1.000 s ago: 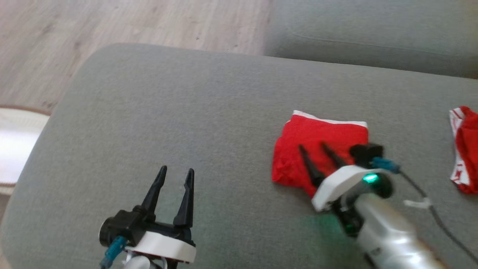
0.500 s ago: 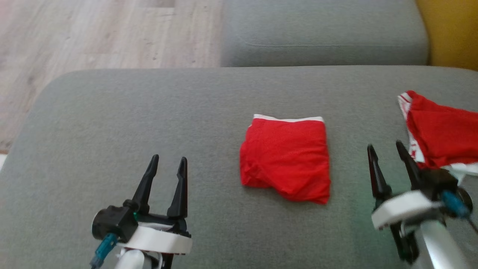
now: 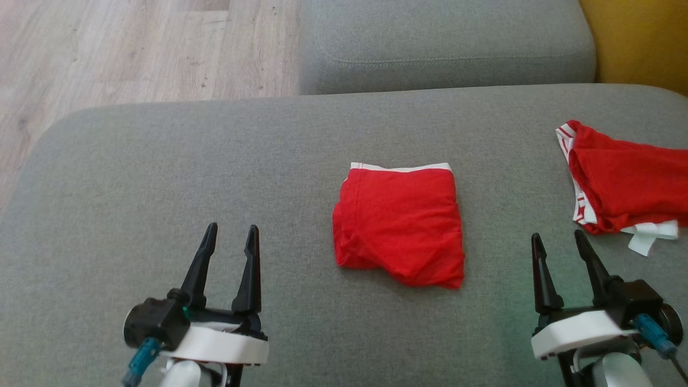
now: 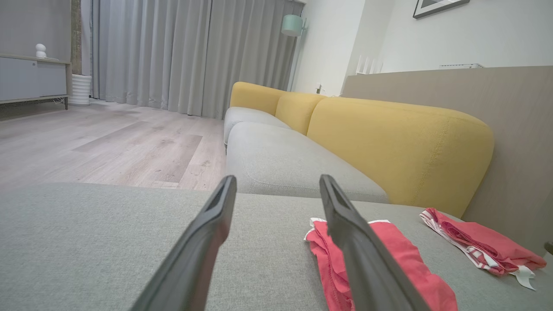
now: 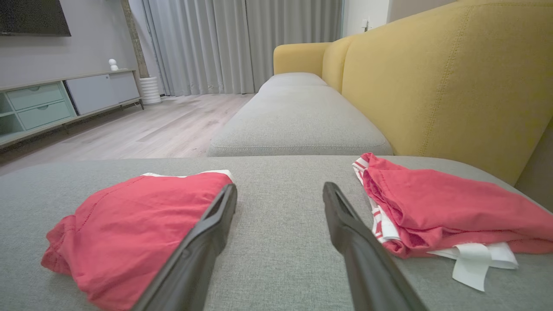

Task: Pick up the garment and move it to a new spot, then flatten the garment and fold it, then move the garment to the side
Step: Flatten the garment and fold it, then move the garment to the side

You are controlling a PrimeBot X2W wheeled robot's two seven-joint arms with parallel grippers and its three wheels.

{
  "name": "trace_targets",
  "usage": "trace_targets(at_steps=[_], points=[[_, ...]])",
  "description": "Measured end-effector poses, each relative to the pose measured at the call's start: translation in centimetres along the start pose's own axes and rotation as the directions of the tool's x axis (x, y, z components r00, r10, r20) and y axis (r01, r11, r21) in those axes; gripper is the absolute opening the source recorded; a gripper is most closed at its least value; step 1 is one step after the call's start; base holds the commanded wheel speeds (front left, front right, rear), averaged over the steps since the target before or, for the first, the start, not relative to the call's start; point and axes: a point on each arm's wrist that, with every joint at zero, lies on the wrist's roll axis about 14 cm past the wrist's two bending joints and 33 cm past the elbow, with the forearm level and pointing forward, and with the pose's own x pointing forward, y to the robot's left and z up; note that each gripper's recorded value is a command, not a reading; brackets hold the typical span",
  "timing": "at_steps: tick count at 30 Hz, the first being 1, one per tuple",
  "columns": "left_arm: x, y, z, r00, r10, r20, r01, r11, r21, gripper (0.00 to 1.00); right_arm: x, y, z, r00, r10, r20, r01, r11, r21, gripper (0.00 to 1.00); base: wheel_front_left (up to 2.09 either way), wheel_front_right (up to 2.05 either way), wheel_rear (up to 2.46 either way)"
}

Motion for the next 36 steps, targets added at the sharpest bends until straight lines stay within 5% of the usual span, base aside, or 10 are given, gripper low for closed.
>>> trace_targets(at_steps=[10,18,28,34,36], points=[[-0.3,0.6,-0.8,0.999,0.021,-0.025,-0.021,1.000,-0.003,1.00,1.1,1.4,-1.2,0.998,0.044,-0.037,-0.044,0.999,-0.013,1.00,0.00,0.00,0.00],[0.7,1.9,-1.9,0.997,0.047,-0.059,-0.047,0.999,0.001,1.00,5.8,3.7,-2.8,0.986,0.112,-0.125,-0.110,0.994,0.020,1.00,0.00,0.00,0.00],[0.1,3.7,-2.7,0.991,0.101,-0.090,-0.102,0.995,-0.003,1.00,7.5,7.3,-10.1,0.892,0.202,-0.405,-0.143,0.975,0.172,1.00,0.00,0.00,0.00],[-0.5,4.2,-2.8,0.988,0.121,-0.096,-0.121,0.993,0.004,1.00,8.7,9.0,-10.6,0.868,0.244,-0.433,-0.177,0.966,0.189,1.00,0.00,0.00,0.00],[-0.6,4.3,-2.7,0.987,0.126,-0.096,-0.126,0.992,0.005,1.00,8.8,9.4,-10.7,0.861,0.255,-0.440,-0.191,0.964,0.185,0.11,0.00,0.00,0.00]])
